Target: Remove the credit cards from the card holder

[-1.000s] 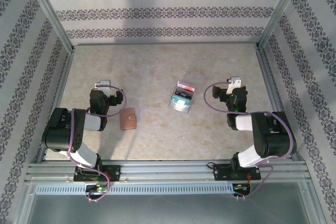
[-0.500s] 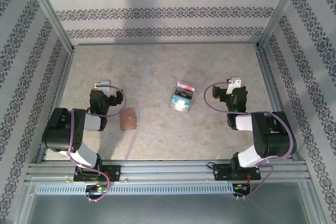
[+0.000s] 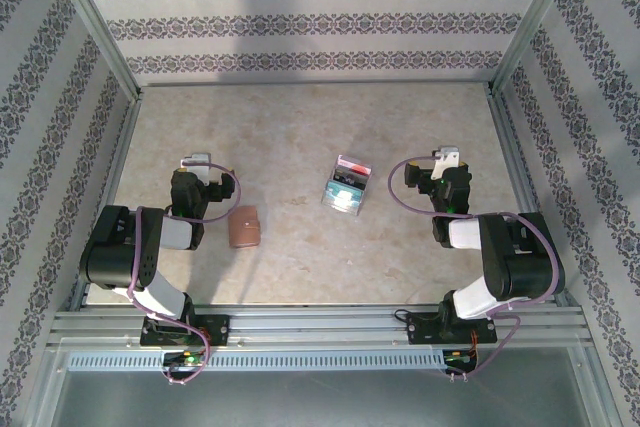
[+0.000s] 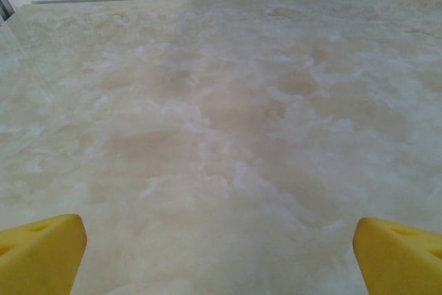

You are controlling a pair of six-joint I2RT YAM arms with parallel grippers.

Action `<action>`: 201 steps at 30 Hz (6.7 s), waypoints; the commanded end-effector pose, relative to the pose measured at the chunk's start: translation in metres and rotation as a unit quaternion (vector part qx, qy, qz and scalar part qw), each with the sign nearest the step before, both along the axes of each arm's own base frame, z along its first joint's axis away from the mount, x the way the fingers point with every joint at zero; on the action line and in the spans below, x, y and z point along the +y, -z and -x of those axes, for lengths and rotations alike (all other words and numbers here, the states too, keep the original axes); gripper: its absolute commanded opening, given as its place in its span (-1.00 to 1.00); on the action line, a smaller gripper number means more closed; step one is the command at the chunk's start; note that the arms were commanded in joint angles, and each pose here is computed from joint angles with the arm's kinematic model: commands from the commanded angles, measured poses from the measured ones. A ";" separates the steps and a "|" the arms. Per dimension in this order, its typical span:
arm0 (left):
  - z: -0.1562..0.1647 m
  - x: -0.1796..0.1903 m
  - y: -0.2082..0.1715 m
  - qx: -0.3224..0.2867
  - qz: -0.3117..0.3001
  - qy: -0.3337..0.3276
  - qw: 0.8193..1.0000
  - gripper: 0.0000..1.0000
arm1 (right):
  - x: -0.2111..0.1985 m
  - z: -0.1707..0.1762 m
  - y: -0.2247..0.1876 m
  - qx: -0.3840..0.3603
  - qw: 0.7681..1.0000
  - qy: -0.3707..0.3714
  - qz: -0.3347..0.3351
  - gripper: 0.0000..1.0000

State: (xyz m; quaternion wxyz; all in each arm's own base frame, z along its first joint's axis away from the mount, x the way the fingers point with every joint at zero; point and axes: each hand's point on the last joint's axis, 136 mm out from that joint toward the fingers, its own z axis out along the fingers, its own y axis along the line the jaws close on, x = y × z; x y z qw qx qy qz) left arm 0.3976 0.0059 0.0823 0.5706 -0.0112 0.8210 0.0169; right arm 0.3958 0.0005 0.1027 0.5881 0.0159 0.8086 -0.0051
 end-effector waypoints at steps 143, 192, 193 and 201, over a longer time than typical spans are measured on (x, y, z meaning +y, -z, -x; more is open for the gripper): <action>0.116 -0.190 0.009 0.305 0.419 0.143 0.844 -0.82 | 0.266 0.104 -0.017 0.313 0.863 -0.220 -0.331 0.96; 0.125 -0.243 -0.065 0.229 0.479 0.341 0.776 0.03 | 0.338 0.088 -0.054 0.284 0.754 -0.370 -0.462 -0.58; 0.125 -0.243 -0.066 0.227 0.479 0.343 0.776 0.07 | 0.336 0.088 -0.056 0.280 0.754 -0.371 -0.463 -0.59; 0.128 -0.244 -0.071 0.219 0.464 0.362 0.778 0.13 | 0.322 0.088 -0.086 0.249 0.746 -0.394 -0.476 -0.63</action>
